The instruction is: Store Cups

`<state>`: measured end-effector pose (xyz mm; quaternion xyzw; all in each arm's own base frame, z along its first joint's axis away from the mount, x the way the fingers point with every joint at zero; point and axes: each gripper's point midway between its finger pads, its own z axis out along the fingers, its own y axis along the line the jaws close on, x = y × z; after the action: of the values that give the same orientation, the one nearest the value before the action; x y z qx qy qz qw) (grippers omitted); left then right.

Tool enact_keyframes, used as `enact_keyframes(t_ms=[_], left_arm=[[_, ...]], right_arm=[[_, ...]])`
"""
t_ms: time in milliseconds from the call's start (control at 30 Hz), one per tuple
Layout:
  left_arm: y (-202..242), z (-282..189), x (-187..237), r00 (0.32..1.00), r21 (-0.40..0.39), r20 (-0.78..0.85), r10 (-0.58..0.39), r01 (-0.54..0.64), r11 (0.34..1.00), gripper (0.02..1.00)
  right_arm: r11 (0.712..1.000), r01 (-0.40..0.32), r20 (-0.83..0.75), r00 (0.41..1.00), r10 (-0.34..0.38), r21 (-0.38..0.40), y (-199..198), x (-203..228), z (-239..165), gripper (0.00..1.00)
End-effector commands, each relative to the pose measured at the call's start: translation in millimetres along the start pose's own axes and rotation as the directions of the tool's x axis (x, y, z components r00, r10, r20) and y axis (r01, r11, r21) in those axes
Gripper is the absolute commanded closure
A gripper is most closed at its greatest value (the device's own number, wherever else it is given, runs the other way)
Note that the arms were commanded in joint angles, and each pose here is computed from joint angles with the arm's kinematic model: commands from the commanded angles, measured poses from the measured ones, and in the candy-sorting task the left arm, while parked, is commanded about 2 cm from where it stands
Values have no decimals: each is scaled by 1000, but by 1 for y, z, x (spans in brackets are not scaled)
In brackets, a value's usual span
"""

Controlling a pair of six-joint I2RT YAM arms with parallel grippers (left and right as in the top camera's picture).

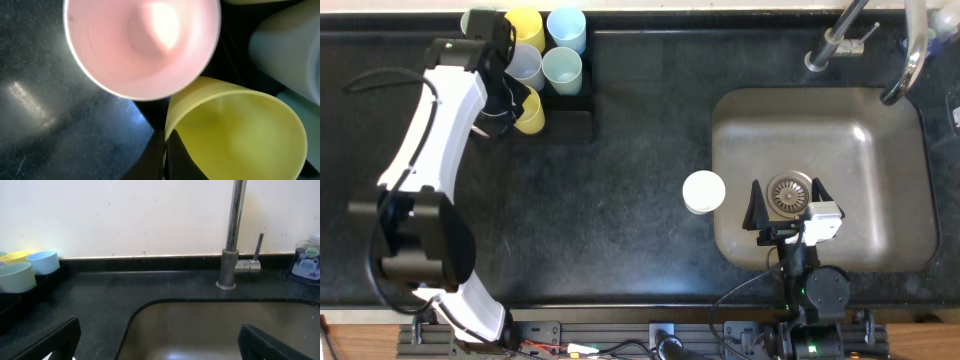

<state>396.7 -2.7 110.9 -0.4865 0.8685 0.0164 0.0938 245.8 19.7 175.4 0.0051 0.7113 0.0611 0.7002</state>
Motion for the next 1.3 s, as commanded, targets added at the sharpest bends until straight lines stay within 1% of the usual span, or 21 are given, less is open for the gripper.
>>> enact_keyframes(t_ms=[33, 400, 433, 467, 500, 533, 633, 733, 800, 900, 933, 967, 1033, 1133, 1200, 1233, 1300], left_arm=[[5, 11, -5, 999, -36, 8, -35, 35, 999, 982], [7, 19, -4, 999, -58, 6, -38, 38, 998, 980], [7, 19, -4, 999, -59, 5, -38, 38, 998, 919], [7, 18, -4, 999, -59, 5, -38, 38, 998, 737], [7, 18, -4, 999, -58, 5, -37, 38, 998, 483], [7, 17, -4, 999, -58, 5, -37, 38, 998, 20], [8, 4, -4, 999, -33, 10, -40, 40, 999, 20], [11, -22, -7, 999, 11, 34, -32, 32, 999, 20], [18, -44, -7, 998, 33, 55, 2, -4, 999, 20], [42, -87, 0, 994, 59, 78, 72, -77, 995, 20], [52, -101, 3, 991, 66, 86, 102, -108, 992, 20], [65, -117, 7, 984, 67, 99, 151, -158, 985, 20], [92, -144, 17, 960, 73, 129, 247, -258, 963, 20], [135, -160, 38, 915, 68, 163, 368, -383, 921, 20], [161, -153, 44, 876, 47, 236, 421, -443, 895, 23], [169, -145, 48, 849, 49, 270, 453, -482, 875, 20], [169, -124, 54, 755, 73, 386, 531, -599, 798, 20]], right_arm=[[1000, 5, -2, 1000, -5, -4, 0, 4, 0, 5], [1000, 5, -2, 1000, -5, -4, 0, 4, 0, 5], [1000, 5, -2, 1000, -5, -4, 0, 4, 0, 3], [1000, 5, -2, 1000, -5, -4, 0, 4, 0, 3], [1000, 5, -2, 1000, -5, -4, 0, 4, 0, 3], [1000, 5, -2, 1000, -5, -4, 0, 4, 0, 5], [1000, 5, -2, 1000, -5, -4, 0, 4, 0, 3], [1000, 5, -2, 1000, -5, -4, 0, 4, 0, 5], [1000, 5, -2, 1000, -5, -4, 0, 4, 0, 3], [1000, 5, -2, 1000, -5, -4, 0, 4, 0, 5], [1000, 5, -2, 1000, -5, -4, 0, 4, 0, 5], [1000, 5, -2, 1000, -5, -4, 0, 4, 0, 3], [1000, 5, -2, 1000, -5, -4, 0, 4, 0, 3], [1000, 5, -2, 1000, -5, -4, 0, 4, 0, 3], [1000, 5, -2, 1000, -5, -4, 0, 4, 0, 5], [1000, 5, -2, 1000, -5, -4, 0, 4, 0, 5], [1000, 5, -2, 1000, -5, -4, 0, 4, 0, 5]])
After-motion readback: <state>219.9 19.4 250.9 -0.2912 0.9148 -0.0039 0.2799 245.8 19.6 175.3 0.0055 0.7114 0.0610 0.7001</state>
